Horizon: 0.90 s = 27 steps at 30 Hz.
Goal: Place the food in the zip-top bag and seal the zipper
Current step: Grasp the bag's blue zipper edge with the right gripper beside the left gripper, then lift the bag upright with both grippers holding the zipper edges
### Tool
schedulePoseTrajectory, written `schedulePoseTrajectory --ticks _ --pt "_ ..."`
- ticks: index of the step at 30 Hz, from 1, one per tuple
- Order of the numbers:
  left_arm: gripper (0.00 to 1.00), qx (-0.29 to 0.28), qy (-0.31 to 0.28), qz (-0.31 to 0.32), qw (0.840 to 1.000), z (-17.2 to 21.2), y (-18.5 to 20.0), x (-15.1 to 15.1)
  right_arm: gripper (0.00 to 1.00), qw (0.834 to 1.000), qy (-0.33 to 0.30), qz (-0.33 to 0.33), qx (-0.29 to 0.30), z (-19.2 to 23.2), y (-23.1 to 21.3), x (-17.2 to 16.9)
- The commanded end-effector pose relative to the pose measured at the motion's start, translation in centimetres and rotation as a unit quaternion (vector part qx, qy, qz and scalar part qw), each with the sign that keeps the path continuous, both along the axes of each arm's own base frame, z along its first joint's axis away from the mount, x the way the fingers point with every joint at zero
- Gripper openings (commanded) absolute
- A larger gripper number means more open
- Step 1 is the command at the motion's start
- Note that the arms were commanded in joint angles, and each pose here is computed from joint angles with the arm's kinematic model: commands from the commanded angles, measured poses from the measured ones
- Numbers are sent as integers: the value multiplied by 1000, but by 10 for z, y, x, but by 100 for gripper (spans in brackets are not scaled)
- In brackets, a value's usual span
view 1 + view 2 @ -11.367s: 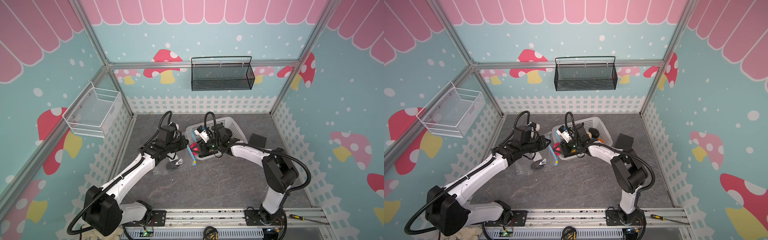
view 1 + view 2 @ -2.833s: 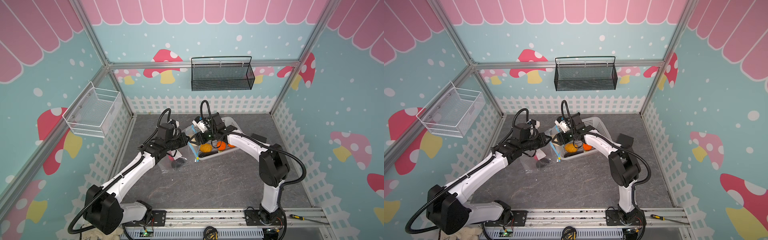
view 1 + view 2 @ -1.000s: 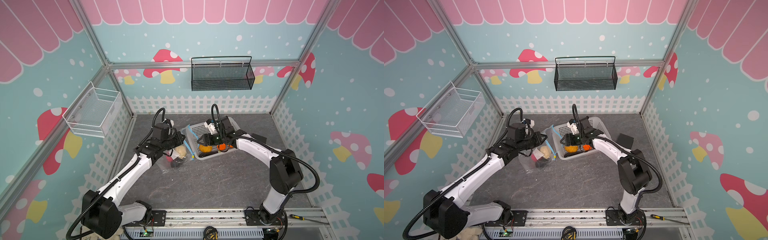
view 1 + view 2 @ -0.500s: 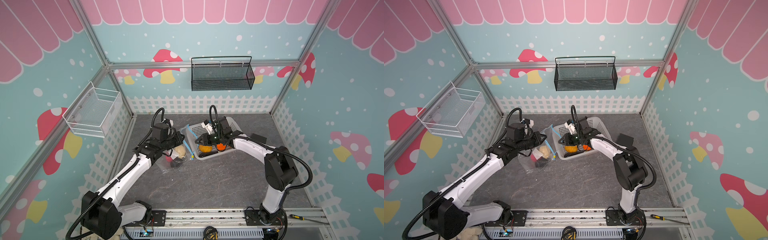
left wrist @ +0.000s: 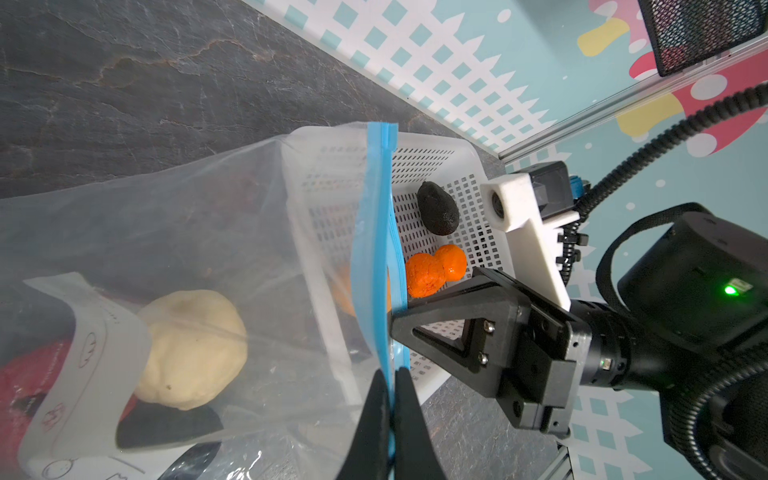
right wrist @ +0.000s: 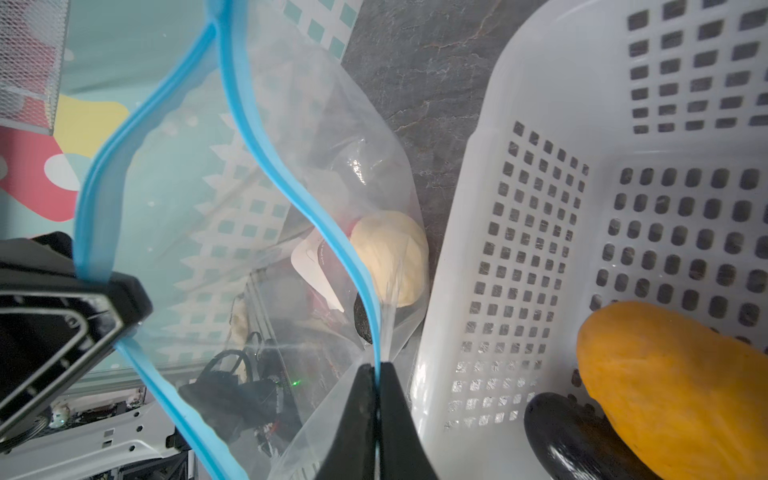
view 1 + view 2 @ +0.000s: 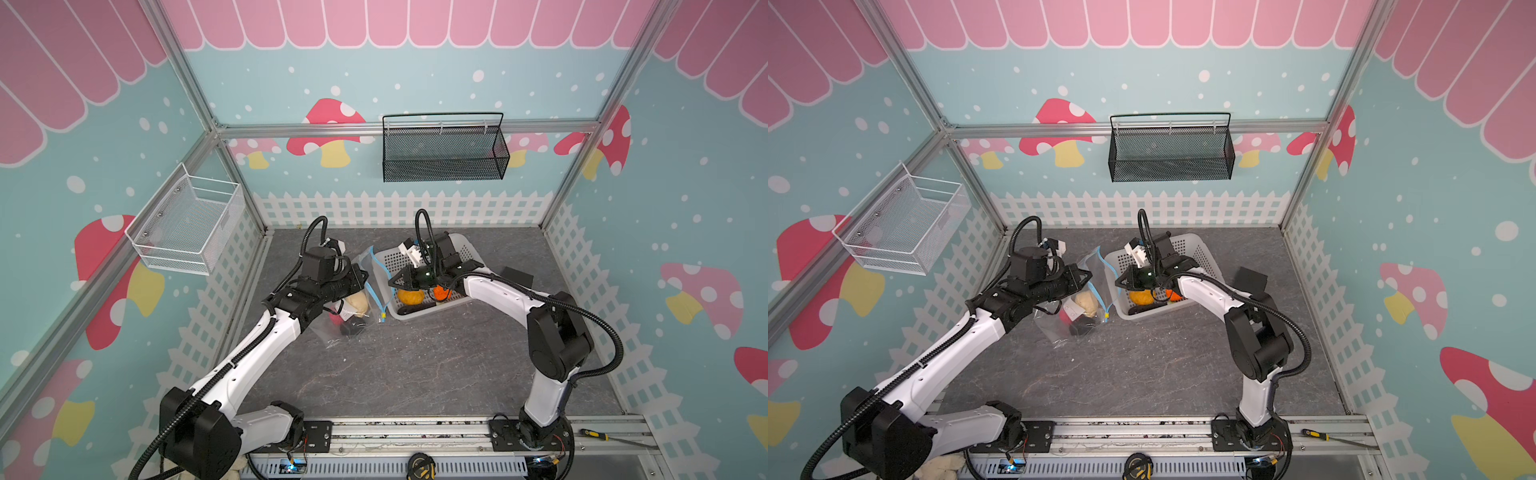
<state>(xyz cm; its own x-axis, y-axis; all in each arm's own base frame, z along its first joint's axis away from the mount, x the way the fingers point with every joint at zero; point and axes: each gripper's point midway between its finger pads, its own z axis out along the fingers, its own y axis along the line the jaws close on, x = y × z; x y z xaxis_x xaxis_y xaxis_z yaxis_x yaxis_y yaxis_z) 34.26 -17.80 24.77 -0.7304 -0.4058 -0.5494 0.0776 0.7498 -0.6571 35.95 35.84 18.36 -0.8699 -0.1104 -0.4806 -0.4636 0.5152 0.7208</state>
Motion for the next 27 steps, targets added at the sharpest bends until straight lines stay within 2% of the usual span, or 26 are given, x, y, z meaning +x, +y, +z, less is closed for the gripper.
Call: schedulePoseTrajectory --ticks 1,27 --pt "0 0 -28 6 1000 28 6 -3 5 1000 -25 10 11 23 9 0" --pt "0 -18 -92 50 994 100 36 -18 2 995 -99 32 -2 110 43 -2"
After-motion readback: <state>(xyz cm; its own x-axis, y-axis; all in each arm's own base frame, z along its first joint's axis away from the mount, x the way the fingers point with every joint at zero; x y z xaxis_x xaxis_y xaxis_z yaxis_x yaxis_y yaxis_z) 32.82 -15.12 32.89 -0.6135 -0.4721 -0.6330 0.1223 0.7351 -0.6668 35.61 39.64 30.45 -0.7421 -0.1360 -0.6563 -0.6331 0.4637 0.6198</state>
